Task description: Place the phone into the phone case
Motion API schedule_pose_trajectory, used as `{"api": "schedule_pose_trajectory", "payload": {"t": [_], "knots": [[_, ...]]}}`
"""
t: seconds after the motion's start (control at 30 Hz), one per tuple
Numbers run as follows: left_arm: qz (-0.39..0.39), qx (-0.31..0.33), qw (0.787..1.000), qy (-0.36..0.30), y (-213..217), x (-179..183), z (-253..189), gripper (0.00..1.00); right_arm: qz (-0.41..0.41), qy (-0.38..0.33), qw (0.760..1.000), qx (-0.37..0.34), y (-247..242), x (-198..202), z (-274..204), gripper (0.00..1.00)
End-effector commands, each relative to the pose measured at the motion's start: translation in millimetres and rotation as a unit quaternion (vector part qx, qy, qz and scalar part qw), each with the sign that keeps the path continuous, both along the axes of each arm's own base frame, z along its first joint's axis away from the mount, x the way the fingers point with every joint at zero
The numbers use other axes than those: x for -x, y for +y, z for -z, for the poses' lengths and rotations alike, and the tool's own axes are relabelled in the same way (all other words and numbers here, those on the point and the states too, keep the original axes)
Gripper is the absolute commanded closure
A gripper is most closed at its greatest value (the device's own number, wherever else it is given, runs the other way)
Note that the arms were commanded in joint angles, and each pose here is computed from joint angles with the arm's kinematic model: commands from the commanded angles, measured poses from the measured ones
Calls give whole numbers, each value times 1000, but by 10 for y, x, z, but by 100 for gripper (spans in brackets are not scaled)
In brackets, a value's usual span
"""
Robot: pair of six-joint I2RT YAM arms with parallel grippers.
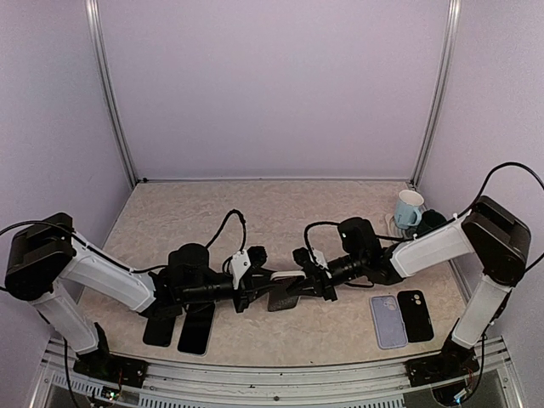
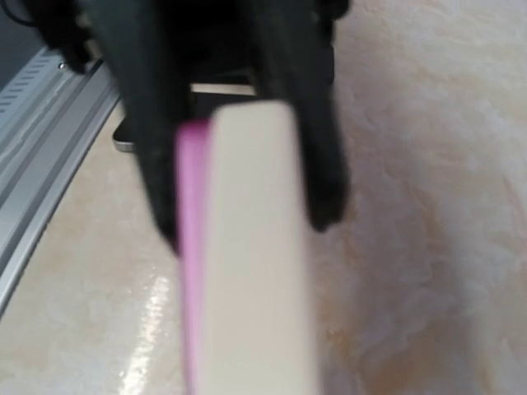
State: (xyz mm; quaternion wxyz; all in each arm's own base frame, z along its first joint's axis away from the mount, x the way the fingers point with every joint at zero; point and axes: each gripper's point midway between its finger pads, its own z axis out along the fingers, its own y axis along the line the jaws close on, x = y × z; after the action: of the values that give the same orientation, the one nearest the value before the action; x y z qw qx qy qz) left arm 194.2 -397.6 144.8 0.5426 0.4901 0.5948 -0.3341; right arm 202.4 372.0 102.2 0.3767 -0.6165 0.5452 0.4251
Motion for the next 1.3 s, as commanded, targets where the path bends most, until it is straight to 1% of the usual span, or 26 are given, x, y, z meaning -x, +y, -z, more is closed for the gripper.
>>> {"api": "schedule_pose_trajectory", "payload": {"t": [0.0,0.1,0.13,0.2,0.23,0.27,0.3,0.33,0.47,0.53,0.57,0.63,0.67,0.73,0.8,0.87,0.97,1.0,1.07,1.1,1.2,1.27], "knots": [[10,17,1000,-8,-32,24,-114,100,-6,-1,1000,-20,27,30,-92,99],[14,13,1000,-4,-38,37,-127,100,-13,-10,1000,-24,19,55,-219,100],[15,13,1000,-3,-36,43,-152,90,-15,-14,999,-26,12,63,-276,100],[16,12,1000,1,-22,58,-202,40,-24,-26,999,-39,-5,108,-452,100],[16,13,1000,1,-6,64,-222,24,-31,-34,998,-48,-20,144,-560,100],[18,19,1000,-3,16,92,-296,15,-39,-43,997,-58,-38,186,-672,100],[20,22,1000,-6,36,111,-335,12,-46,-50,995,-67,-59,229,-776,100],[23,27,999,-11,67,142,-387,12,-52,-58,994,-76,-83,267,-888,100],[32,38,999,-21,117,256,-553,14,-69,-90,987,-114,-166,405,-1315,100],[26,39,998,-30,104,280,-646,18,-75,-101,984,-128,-195,456,-1462,100],[21,39,998,-36,99,294,-683,25,-78,-110,981,-137,-220,489,-1562,100],[14,41,998,-45,87,323,-783,53,-80,-124,977,-151,-258,531,-1707,100],[22,43,998,-49,75,376,-832,54,-80,-131,976,-157,-276,551,-1773,100],[38,47,997,-57,59,479,-901,51,-81,-142,972,-168,-302,585,-1884,100],[39,42,996,-65,34,530,-912,51,-83,-151,969,-177,-330,615,-1975,100],[26,32,996,-75,7,523,-895,53,-88,-157,966,-185,-355,655,-2053,100],[1,31,995,-92,-18,470,-961,66,-97,-161,963,-194,-376,703,-2128,100],[1,34,995,-97,-35,472,-1002,72,-99,-161,962,-195,-381,712,-2139,100],[-15,35,994,-106,-51,440,-1068,92,-100,-161,962,-197,-387,723,-2157,100],[-17,36,993,-109,-67,441,-1083,100,-98,-164,961,-198,-390,719,-2168,100],[-24,29,993,-113,-102,439,-1052,100,-93,-169,960,-203,-394,714,-2205,100],[-44,27,992,-113,-107,390,-1048,100,-94,-168,960,-205,-391,720,-2207,100]]}}
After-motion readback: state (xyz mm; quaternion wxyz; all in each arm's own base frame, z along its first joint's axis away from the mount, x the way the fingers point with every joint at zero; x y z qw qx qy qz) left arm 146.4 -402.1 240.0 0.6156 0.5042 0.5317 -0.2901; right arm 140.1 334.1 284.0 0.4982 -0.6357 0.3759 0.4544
